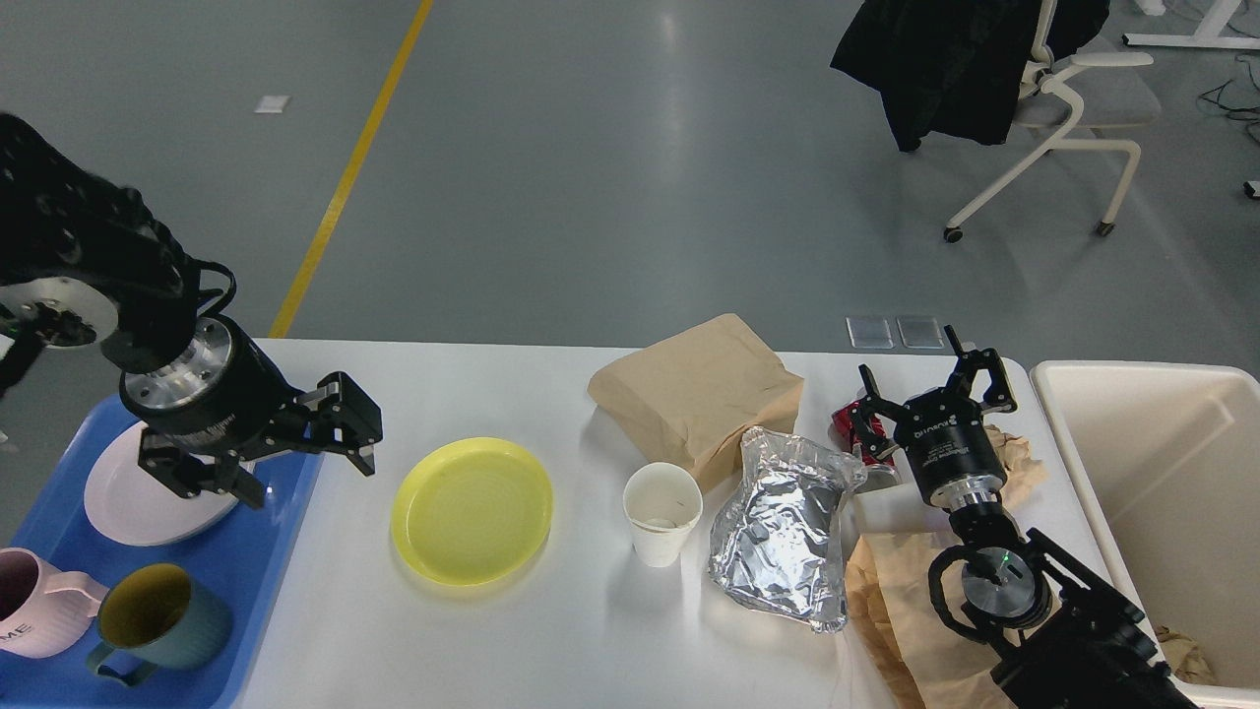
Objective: Tidy desktop
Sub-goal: 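Reach the left gripper to the yellow plate edge and grasp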
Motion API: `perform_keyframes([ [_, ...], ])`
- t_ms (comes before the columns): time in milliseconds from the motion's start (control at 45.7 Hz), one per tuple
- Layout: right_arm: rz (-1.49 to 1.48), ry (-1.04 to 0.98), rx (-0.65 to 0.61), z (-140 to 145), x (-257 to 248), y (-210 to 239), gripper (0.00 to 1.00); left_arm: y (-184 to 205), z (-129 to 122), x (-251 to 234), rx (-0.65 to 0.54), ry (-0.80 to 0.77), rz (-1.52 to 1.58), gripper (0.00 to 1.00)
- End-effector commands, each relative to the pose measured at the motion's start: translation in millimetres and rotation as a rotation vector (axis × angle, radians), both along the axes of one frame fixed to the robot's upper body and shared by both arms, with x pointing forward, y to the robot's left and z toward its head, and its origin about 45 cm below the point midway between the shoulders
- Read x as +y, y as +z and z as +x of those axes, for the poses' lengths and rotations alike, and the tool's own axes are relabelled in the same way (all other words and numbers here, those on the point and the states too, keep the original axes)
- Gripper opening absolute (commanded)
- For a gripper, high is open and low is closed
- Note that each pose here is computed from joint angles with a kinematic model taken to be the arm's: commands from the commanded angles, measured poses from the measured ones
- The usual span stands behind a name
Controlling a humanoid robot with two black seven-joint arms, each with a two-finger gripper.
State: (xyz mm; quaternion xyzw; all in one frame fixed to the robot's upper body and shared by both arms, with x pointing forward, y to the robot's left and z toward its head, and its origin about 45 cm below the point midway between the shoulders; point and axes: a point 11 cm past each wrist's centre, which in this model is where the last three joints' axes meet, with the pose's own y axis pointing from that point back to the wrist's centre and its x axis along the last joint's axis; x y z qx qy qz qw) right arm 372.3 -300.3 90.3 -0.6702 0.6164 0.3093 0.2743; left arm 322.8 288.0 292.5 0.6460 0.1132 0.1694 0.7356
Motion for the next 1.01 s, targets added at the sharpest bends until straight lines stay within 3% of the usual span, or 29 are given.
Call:
perform_keyframes([
  [0, -0.001, 0.001, 0.002, 0, 0, 0, 1.0, -68, -6, 8, -0.004, 0.057, 0.003, 0.94],
  [285, 0.0, 0.0, -0.001, 0, 0, 0, 1.0, -167, -5, 12, -0.133, 0.259, -0.024, 0.94],
  [766, 0.0, -0.001, 0.0, 0, 0, 0, 1.0, -214, 0, 17, -0.194, 0.374, -0.078, 0.93],
  [876, 0.0, 0.0, -0.001, 0, 0, 0, 1.0, -219, -1, 12, -0.192, 0.388, -0.096, 0.86],
  [985, 0.0, -0.001, 0.0, 0, 0, 0, 1.0, -223, -4, 14, -0.185, 0.391, -0.097, 0.7],
])
